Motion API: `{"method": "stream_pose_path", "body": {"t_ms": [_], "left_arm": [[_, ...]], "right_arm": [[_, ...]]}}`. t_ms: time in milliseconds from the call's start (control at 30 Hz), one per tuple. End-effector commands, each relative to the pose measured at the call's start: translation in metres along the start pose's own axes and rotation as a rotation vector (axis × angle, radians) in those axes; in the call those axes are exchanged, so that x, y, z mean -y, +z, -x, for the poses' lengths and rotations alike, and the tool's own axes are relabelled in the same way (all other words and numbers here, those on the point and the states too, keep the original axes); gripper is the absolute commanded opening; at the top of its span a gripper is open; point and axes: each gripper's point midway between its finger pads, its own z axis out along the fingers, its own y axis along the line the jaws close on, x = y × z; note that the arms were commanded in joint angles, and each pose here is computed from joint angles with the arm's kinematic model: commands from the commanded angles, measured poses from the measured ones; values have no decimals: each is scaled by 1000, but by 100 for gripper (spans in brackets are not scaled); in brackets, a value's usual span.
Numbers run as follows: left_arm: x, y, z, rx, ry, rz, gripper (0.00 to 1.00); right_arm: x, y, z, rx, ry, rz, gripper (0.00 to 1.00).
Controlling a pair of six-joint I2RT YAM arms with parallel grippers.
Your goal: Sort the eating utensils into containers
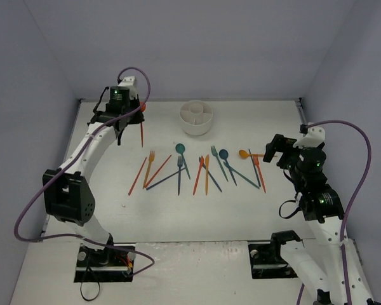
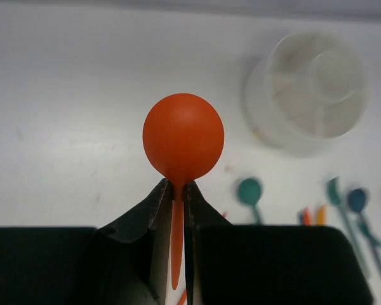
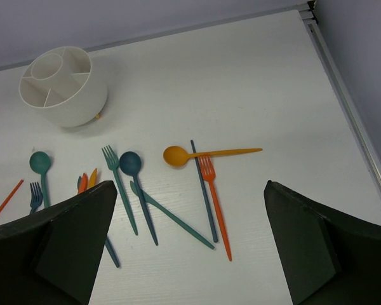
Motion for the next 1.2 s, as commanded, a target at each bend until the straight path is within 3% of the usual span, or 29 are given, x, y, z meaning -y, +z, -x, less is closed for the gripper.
{"method": "stream_pose_path", "body": {"t_ms": [0, 200, 333, 700, 1167], "left_arm": [[75, -31, 107, 407, -147, -233, 0], [132, -27, 146, 515, -155, -362, 0], [150, -15, 159, 601, -194, -371, 0], [158, 41, 146, 653, -277, -298, 0], [150, 94, 113, 609, -286, -240, 0]], "right_arm": [[-11, 0, 14, 51, 11, 34, 100], [-16, -3, 15, 59, -3, 53, 100], [-16, -5, 14, 62, -13, 52, 100], [-18, -8, 15, 70, -12, 59, 100], [-21, -14, 13, 76, -17, 92, 100]]}}
